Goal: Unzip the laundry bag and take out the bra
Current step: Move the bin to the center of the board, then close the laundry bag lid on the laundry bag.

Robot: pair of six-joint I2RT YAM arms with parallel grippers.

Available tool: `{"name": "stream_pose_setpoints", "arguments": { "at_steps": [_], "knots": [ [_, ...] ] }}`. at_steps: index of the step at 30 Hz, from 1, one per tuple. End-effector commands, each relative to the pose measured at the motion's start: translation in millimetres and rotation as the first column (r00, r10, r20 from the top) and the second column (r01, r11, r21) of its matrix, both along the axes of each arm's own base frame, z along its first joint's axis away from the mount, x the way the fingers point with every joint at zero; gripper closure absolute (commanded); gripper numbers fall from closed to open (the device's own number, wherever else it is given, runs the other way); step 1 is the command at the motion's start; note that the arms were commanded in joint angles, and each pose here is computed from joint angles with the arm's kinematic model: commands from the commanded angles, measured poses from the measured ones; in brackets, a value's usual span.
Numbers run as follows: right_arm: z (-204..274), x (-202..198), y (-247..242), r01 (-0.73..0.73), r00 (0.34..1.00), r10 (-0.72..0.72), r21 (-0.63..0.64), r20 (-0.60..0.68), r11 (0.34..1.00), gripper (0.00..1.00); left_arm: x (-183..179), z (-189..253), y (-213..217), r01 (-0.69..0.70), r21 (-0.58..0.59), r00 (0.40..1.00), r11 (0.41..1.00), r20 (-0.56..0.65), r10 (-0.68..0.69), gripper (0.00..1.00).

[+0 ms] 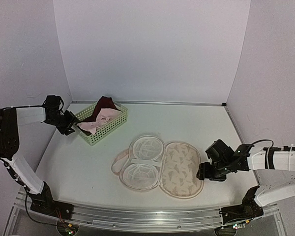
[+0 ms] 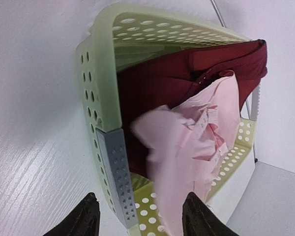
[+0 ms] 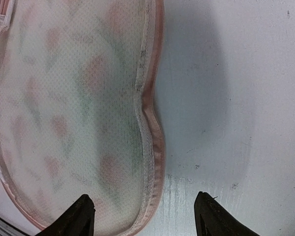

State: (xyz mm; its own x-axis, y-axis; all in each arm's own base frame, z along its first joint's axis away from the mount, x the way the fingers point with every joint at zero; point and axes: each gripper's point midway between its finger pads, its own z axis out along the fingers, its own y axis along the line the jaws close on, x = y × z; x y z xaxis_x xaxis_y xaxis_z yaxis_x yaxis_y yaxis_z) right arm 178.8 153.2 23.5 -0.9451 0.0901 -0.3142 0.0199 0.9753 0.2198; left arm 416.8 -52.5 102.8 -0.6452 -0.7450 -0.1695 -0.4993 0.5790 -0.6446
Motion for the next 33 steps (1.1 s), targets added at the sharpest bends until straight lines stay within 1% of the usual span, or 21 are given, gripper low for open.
{"name": "stream_pose_setpoints", "arguments": {
  "at_steps": [1, 7, 11, 14, 20, 22, 30, 31, 33],
  "knots": [
    [3.3, 17.5, 15.9, -0.003, 1.0, 0.002, 0.063, 0.028, 0.998, 0.31, -11.5, 25.9, -1.2, 0.044, 0.039, 0.997, 0.998, 0.067, -0.046, 0.41],
    [-5.9, 38.7, 17.8, -0.013, 1.0, 0.012, 0.021, 0.028, 1.0, 0.38, -26.2, 42.8, 1.2, 0.087, 0.095, 0.992, 0.992, 0.085, -0.095, 0.41],
    [-5.2, 48.5, 18.5, -0.001, 0.999, 0.0, 0.024, 0.044, 1.0, 0.42, -34.8, 61.1, 2.0, 0.103, 0.122, 0.986, 0.987, 0.118, -0.117, 0.41],
    [-2.2, 54.7, 18.0, 0.003, 0.998, -0.004, 0.029, 0.059, 1.0, 0.47, -39.3, 65.8, 0.9, 0.111, 0.124, 0.984, 0.986, 0.129, -0.127, 0.4],
    [-9.3, 60.8, 13.9, 0.007, 0.999, -0.008, 0.011, 0.05, 1.0, 0.66, -43.2, 66.3, -1.3, 0.12, 0.116, 0.982, 0.986, 0.131, -0.135, 0.4],
    [-12.3, 62.1, 13.5, 0.004, 0.999, -0.004, 0.004, 0.048, 1.0, 0.69, -43.8, 68.1, -1.9, 0.122, 0.114, 0.981, 0.986, 0.135, -0.137, 0.4],
    [-19.1, 64.2, 13.2, -0.01, 0.999, 0.01, -0.014, 0.041, 1.0, 0.88, -42.1, 78.8, -1.5, 0.121, 0.12, 0.978, 0.985, 0.155, -0.139, 0.4],
    [-19.5, 64.3, 12.4, -0.009, 0.999, 0.01, -0.019, 0.041, 1.0, 0.93, -41.7, 79.2, -1.2, 0.121, 0.121, 0.978, 0.985, 0.155, -0.139, 0.4],
    [-18.5, 64.4, 11.4, -0.01, 0.999, 0.011, -0.022, 0.045, 1.0, 1.0, -40.5, 79.9, -2.0, 0.123, 0.12, 0.978, 0.985, 0.156, -0.141, 0.4]
  ]
}}
